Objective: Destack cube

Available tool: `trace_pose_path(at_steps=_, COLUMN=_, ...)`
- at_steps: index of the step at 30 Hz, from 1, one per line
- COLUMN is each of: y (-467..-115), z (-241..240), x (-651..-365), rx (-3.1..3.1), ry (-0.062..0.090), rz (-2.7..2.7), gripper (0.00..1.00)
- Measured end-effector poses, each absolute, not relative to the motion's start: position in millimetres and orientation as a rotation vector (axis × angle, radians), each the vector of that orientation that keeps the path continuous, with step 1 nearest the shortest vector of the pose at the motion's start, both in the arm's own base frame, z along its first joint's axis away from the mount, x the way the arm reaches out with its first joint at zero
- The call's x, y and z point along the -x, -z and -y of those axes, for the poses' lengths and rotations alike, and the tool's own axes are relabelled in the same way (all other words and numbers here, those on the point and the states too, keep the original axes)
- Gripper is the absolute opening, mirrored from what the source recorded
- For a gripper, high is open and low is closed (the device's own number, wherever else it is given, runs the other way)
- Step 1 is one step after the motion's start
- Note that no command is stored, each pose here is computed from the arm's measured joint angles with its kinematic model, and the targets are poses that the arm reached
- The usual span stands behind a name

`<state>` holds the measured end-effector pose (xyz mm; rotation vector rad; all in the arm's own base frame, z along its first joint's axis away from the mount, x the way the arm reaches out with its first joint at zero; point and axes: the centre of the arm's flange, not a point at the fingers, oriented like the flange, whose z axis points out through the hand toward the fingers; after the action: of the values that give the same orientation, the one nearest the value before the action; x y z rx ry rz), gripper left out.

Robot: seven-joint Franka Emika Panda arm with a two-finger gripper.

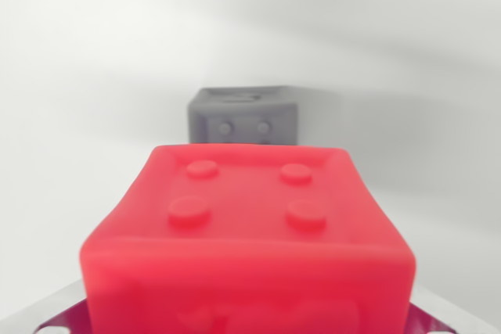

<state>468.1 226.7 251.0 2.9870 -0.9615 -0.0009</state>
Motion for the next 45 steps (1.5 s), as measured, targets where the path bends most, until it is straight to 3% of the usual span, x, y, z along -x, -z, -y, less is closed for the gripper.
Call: trace_pose_path(at_steps=45, y=-240.5, z=-143.8, x=-456.9, rx=-2.932, ry=0.002, rz=1.116, gripper=0.0)
